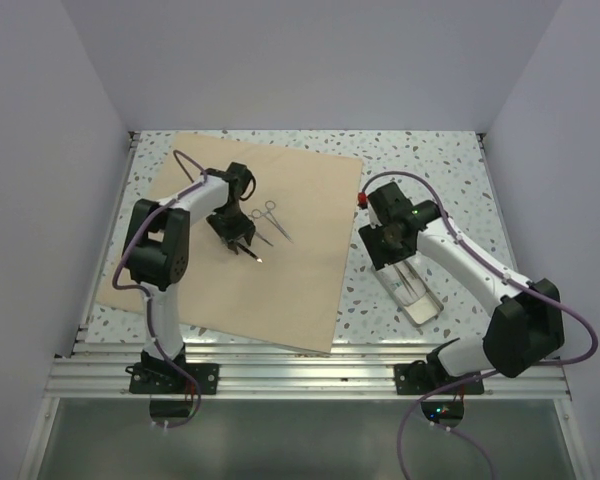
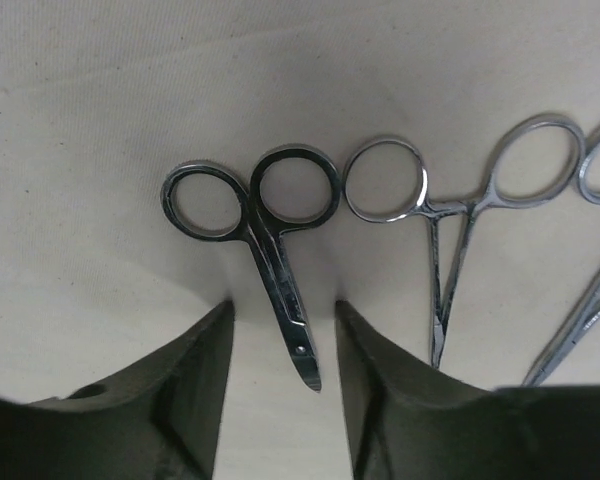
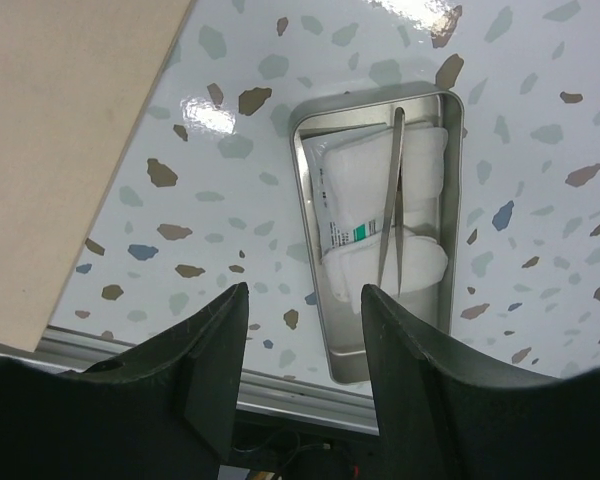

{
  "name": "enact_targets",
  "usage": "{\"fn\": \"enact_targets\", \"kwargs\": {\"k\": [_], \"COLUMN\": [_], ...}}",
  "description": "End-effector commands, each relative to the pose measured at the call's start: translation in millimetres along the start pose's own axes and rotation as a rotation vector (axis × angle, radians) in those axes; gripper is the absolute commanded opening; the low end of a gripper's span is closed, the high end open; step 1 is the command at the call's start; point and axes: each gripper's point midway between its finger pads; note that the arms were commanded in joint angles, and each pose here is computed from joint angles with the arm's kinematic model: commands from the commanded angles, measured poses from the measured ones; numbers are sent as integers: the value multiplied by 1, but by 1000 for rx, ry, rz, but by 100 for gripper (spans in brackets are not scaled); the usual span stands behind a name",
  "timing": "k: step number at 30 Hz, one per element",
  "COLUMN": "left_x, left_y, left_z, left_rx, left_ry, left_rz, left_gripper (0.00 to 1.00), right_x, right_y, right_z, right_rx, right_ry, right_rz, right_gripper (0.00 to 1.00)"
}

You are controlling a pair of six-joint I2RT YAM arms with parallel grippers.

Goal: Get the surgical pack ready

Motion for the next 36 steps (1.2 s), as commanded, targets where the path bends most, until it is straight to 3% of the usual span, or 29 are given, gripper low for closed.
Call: {"fn": "enact_targets", "kwargs": {"k": [1, 9, 14, 22, 24, 31, 33, 34, 36], "left_x": [3, 6, 9, 14, 1, -51, -68, -70, -95], "left_y": [6, 9, 14, 31, 29, 7, 10, 5, 11], "left_z": [-6, -9, 1, 51, 67, 132, 135, 148, 150], "left_rx": [56, 70, 69, 5, -107, -657, -737, -821, -915], "left_ry": [-20, -42, -67, -136, -112, -76, -37, -74, 14], "left_rz": [47, 52, 40, -50, -97, -520, -574, -613, -661], "left_gripper": [45, 23, 2, 0, 0, 0, 0, 0, 0], "right_x": [4, -4, 4, 41, 58, 125, 142, 143, 156], "right_y": [5, 9, 10, 31, 51, 143, 170, 183, 198], "right_z": [7, 5, 9, 20, 24, 51, 60, 62, 61], "right_rx": [27, 45, 54, 141, 249, 758, 840, 867, 911], "right_ry": [-58, -47, -62, -124, -157, -333, -367, -362, -371], "right_rz": [-22, -25, -33, -79, -122, -334, -331, -316, -319], "right_gripper": [53, 53, 53, 53, 54, 52, 54, 56, 61]}}
Point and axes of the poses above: each gripper's point midway between its finger pads, its own z axis back along the fingers, its own y axis along the line the jaws close on, x = y × z, and after that the axes turned 3 degrees about z, right-handed
